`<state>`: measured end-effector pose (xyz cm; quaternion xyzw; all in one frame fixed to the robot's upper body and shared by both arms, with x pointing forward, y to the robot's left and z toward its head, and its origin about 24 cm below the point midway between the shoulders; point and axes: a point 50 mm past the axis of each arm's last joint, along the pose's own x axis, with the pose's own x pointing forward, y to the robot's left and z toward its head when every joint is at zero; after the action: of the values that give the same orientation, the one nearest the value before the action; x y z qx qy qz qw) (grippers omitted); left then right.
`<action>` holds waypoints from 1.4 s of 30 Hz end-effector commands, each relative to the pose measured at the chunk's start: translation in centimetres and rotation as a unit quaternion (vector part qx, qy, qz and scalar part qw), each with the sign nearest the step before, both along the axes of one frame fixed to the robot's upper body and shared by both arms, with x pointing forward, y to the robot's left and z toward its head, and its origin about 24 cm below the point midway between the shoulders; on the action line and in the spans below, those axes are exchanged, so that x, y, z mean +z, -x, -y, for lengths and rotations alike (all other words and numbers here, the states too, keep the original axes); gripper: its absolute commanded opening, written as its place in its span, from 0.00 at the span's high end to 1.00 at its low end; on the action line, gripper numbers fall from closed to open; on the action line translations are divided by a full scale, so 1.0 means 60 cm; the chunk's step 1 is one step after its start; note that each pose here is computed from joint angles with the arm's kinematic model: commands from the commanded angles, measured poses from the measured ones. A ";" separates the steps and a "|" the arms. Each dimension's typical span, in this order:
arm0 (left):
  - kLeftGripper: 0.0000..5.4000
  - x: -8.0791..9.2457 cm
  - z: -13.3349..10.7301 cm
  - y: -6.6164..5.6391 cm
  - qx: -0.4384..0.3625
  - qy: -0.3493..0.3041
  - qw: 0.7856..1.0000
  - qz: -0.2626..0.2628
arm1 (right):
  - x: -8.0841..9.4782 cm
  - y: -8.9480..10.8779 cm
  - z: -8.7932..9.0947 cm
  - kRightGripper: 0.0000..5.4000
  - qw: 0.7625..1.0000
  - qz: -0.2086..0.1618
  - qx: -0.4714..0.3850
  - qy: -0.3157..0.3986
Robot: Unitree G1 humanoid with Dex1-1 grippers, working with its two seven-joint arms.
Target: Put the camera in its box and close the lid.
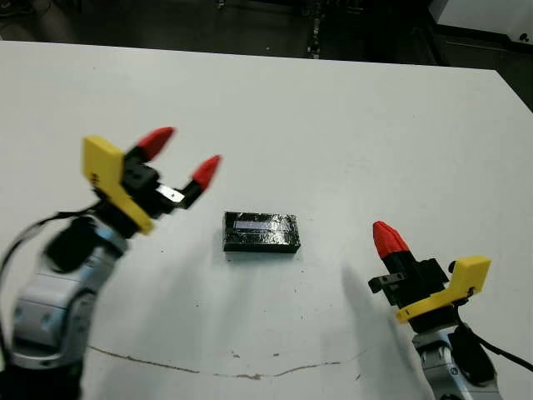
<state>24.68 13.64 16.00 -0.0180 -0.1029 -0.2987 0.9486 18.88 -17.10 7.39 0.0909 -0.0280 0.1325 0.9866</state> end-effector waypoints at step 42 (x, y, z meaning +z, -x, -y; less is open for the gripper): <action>1.00 -0.185 0.096 0.024 0.023 -0.060 0.970 -0.236 | -0.003 0.000 0.005 1.00 1.000 -0.003 -0.007 0.003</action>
<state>24.21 7.48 7.58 -0.0321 0.0695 -0.2800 0.9569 18.97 -17.08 7.44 0.0900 -0.0289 0.1273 0.9873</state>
